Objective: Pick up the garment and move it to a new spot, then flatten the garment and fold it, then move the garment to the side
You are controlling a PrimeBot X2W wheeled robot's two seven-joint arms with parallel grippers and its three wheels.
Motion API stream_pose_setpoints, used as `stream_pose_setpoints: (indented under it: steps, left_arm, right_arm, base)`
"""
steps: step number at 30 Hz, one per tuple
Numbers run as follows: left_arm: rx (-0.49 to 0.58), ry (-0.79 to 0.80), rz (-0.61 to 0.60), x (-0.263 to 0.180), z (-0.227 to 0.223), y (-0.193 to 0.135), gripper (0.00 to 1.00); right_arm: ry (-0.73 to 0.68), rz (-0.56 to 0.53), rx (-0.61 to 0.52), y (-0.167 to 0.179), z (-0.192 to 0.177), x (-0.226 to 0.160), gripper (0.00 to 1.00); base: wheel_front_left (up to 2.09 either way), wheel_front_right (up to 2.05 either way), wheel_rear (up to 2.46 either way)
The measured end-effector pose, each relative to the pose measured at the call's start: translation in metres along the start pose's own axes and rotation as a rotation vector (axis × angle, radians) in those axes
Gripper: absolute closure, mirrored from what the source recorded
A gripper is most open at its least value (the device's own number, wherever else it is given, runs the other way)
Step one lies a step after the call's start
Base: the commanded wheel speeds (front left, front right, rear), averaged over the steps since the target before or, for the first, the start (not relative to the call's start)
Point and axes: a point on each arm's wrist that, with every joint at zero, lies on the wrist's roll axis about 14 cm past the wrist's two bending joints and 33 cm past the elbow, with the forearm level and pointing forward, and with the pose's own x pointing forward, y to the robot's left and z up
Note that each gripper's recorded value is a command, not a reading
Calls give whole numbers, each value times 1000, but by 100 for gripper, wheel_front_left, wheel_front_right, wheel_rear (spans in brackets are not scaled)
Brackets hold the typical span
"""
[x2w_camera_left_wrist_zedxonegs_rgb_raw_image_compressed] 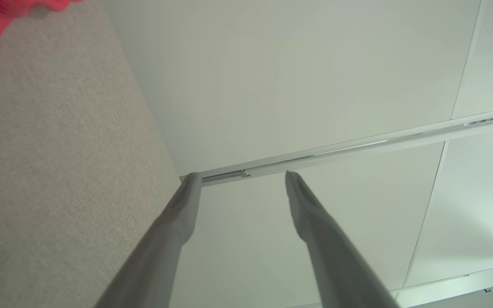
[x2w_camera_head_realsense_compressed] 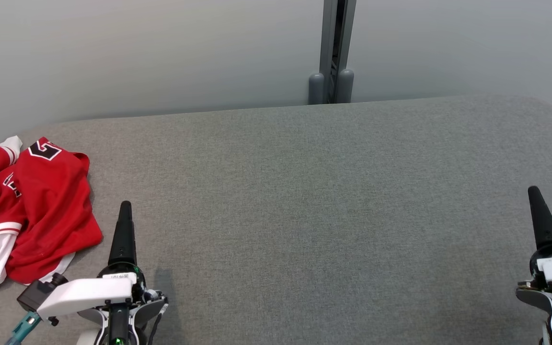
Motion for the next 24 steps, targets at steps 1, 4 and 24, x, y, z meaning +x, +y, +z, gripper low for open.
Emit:
stream_pose_setpoints:
  steps: [1, 4, 24]
  left_arm:
    - [14, -6, -7, 0, 2, -2, 0]
    - [54, -27, -29, 0, 9, -7, 0]
    - [478, -51, -188, -2, 10, -49, 0]
  right_arm:
    - [-3, 12, -27, 4, 1, 1, 0]
    - [-8, 40, -110, 15, 1, 4, 0]
    - [-9, 228, -581, 73, -25, 11, 0]
  base:
    - [0, 0, 0]
    - [0, 0, 0]
    - [0, 0, 0]
